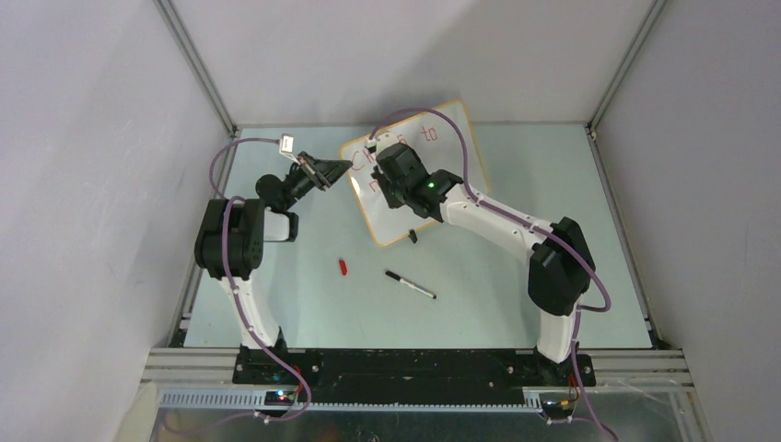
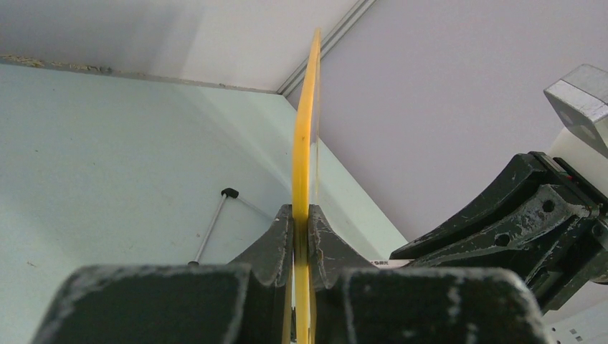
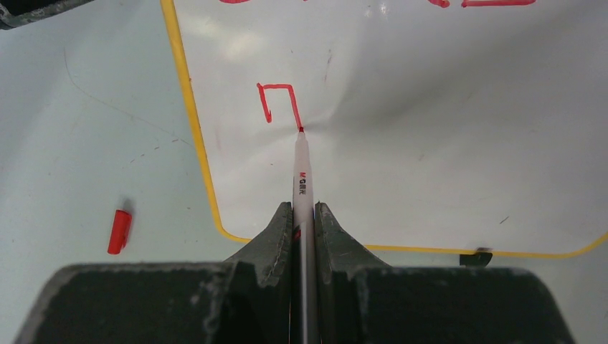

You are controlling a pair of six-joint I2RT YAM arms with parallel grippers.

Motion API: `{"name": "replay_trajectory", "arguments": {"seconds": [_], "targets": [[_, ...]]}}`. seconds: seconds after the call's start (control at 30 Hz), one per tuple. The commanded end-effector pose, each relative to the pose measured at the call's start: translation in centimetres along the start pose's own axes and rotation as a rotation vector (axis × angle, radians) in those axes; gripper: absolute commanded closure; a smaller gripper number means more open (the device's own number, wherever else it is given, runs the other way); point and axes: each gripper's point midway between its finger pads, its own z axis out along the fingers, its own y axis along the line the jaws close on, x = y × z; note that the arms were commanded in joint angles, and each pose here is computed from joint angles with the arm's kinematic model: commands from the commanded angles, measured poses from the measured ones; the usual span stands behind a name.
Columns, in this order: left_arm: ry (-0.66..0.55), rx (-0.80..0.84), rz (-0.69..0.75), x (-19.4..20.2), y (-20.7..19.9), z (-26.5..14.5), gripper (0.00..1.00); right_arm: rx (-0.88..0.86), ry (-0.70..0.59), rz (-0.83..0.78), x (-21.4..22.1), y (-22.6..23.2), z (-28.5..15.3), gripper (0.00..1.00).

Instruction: Write a sentence on the whiteboard

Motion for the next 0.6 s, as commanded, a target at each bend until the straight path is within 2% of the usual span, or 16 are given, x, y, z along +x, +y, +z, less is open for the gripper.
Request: {"name": "replay_trajectory", "arguments": {"seconds": [0.0, 0.17, 0.57], "targets": [[-0.019, 0.059, 0.068, -1.0, -1.5, 0.1, 1.0, 0.002, -0.099, 0.028, -4.2, -0.6, -2.5, 1.0], [-0.019, 0.059, 0.068, -1.0, -1.5, 0.1, 1.0, -0.005, -0.139, 0.031, -5.4, -0.9, -3.6, 1.0], [-0.018, 0.058, 0.067, -1.0, -1.4, 0.1, 1.0, 0.001, -0.133, 0.039, -5.5, -1.5, -2.5, 1.0]]}}
